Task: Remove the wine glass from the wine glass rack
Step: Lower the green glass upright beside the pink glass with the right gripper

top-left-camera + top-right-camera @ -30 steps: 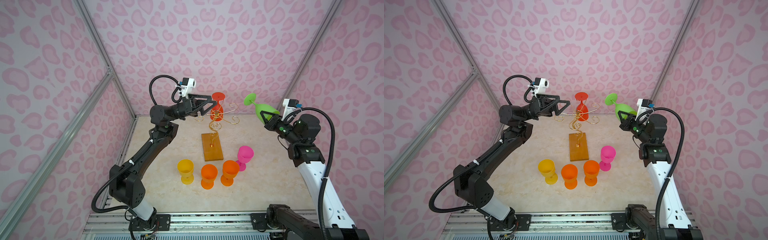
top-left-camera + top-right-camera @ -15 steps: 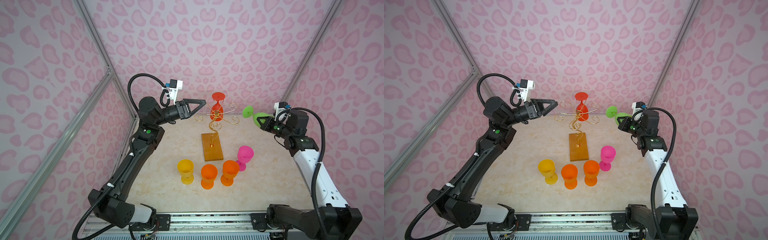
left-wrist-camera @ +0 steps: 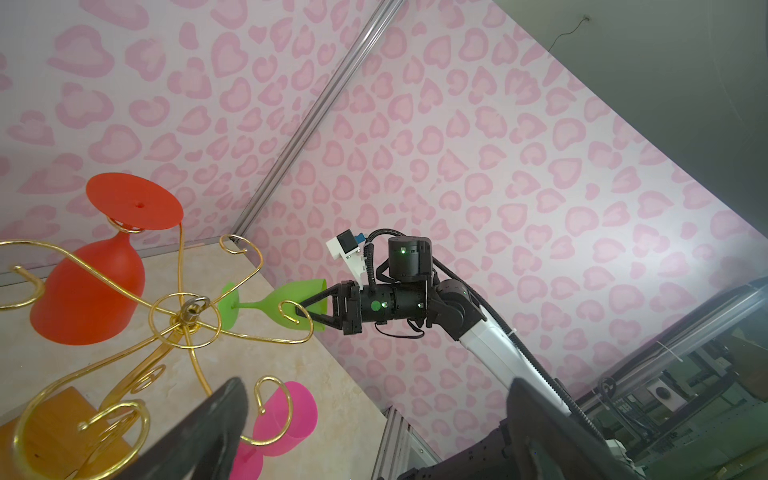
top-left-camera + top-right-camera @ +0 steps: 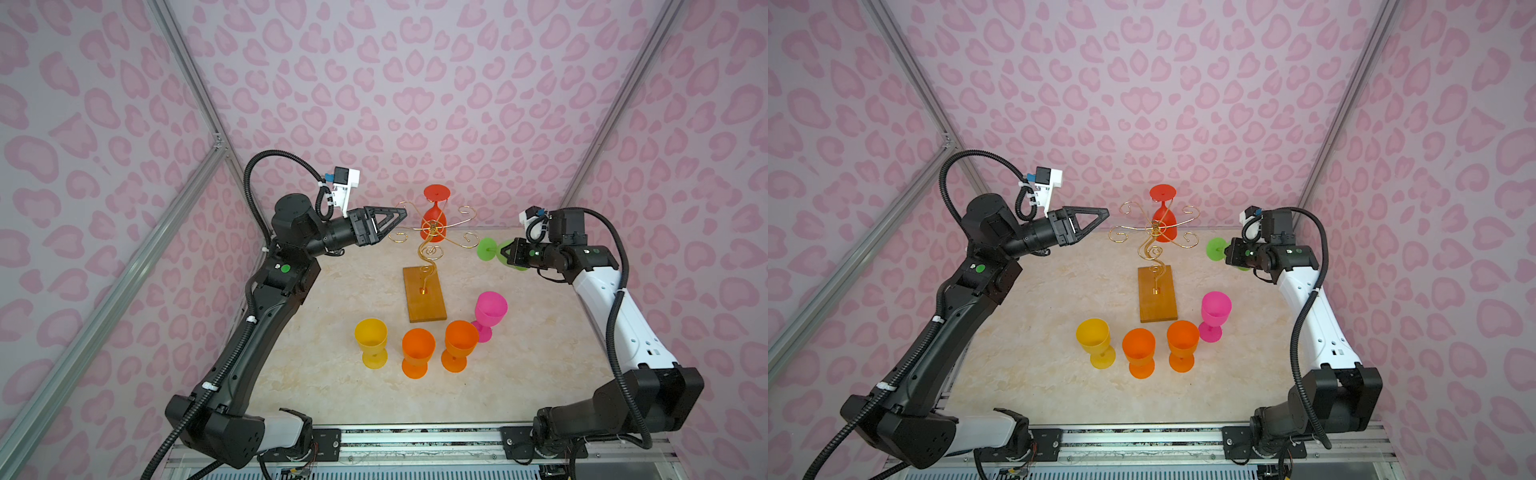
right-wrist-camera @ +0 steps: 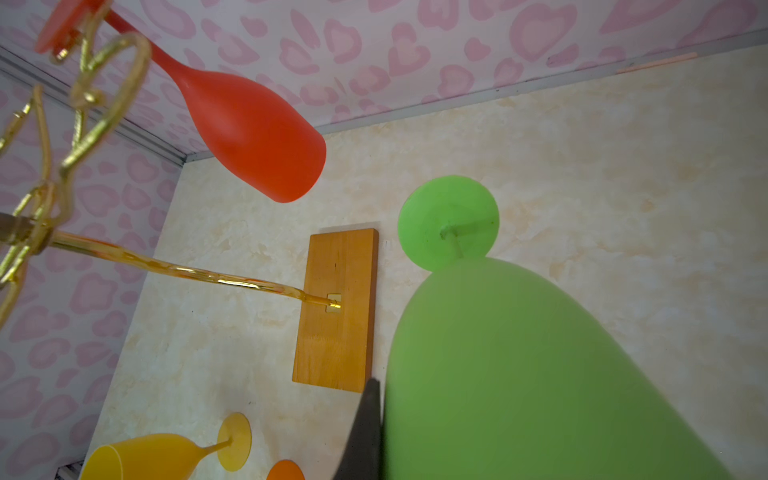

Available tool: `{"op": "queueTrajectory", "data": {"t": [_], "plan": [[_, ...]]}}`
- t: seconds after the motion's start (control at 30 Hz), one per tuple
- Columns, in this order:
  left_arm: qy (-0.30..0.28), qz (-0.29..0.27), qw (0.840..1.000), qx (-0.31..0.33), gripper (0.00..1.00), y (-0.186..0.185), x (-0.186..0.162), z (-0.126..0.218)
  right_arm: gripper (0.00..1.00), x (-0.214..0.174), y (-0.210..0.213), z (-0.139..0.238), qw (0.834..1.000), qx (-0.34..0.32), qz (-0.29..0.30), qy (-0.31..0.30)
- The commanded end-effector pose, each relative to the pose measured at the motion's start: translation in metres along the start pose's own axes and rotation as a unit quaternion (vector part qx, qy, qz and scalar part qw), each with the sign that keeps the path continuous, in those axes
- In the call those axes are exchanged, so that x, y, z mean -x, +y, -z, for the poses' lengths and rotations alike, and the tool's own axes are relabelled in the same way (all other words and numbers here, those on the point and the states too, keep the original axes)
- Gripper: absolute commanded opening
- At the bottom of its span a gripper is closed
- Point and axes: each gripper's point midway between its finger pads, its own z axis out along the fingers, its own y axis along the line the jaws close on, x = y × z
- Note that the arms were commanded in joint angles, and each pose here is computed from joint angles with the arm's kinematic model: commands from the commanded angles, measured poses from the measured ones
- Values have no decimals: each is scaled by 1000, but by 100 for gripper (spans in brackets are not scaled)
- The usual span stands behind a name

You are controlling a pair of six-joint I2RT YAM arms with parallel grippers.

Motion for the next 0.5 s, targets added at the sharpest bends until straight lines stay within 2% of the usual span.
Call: {"op": "queueTrajectory", "data": {"t": [0.0,0.27,0.47], "plan": [[-8,-27,999,29,98,4,1,6,0,-18,-12,-7,997,-49,37,47],[-17,-58,994,93,98,16,-1,20,0,-36,-23,-32,989,-80,54,115],[-15,-64,993,103,98,17,-4,24,0,-47,-26,-48,979,-98,74,161]]}}
